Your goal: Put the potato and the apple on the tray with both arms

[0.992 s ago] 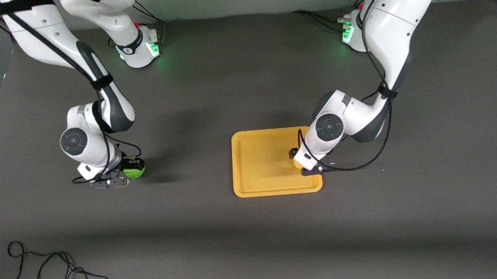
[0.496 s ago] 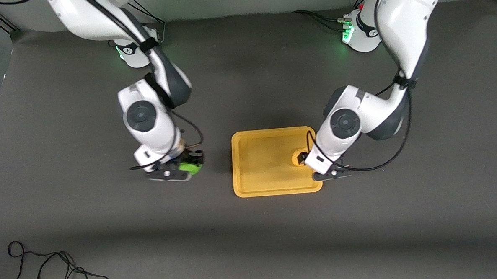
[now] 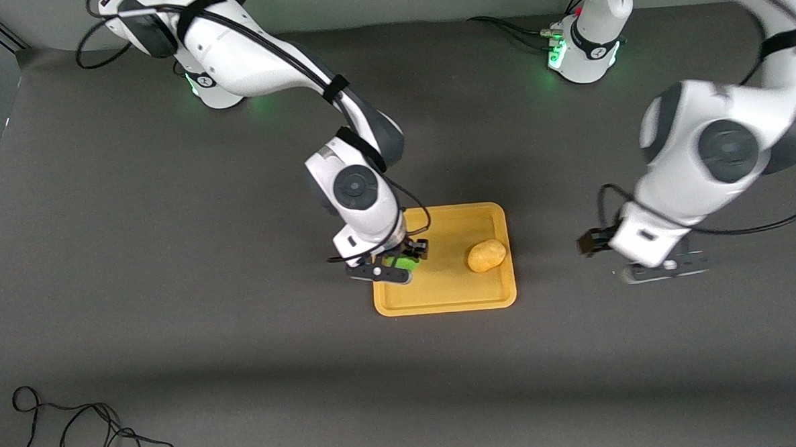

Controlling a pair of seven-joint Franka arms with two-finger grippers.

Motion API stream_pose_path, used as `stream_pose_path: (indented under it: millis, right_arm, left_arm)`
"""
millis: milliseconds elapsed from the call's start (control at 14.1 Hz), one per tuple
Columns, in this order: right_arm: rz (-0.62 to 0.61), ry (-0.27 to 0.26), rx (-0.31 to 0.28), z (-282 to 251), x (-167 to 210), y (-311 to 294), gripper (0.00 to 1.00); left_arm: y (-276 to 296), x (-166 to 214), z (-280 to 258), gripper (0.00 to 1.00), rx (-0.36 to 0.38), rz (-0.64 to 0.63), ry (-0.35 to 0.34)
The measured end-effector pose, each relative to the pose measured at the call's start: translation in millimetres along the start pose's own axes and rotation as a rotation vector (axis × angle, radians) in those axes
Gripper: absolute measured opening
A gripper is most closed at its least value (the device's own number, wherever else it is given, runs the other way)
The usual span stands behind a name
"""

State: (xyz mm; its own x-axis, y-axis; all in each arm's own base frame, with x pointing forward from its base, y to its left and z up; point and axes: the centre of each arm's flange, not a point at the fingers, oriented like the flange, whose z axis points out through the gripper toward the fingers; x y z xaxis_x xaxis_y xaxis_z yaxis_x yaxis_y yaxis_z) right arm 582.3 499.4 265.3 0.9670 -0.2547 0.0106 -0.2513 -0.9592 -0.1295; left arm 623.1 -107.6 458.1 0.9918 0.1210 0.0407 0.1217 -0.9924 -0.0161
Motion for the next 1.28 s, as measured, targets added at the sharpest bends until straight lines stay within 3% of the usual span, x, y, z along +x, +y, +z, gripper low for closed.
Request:
stream_pose_path:
  millis: [283,567,709,780,1063,1276]
  right_arm:
    - [0.038,-0.002,-0.014,53,-18,-11,0.71]
    - [0.046,0.007,-0.014,56,-16,-12,0.74]
    - [0.041,0.021,-0.012,52,-13,-13,0.9]
    - [0.041,0.028,-0.007,48,-11,-14,1.0]
    - [0.056,0.044,-0.006,1,9,-9,1.0]
    - [0.069,0.057,-0.008,-70,45,33,1.0]
  left_arm:
    - [-99,6,-51,1.0,-0.003,0.022,0.051]
    - [-137,4,-63,1.0,-0.012,0.048,0.055]
    - [-142,4,-64,1.0,-0.016,0.045,0.055]
    - [-142,4,-64,1.0,-0.017,0.045,0.056]
    - [-141,3,-68,1.0,-0.016,0.047,0.062]
    - [-140,-1,-75,1.0,-0.013,0.047,0.054]
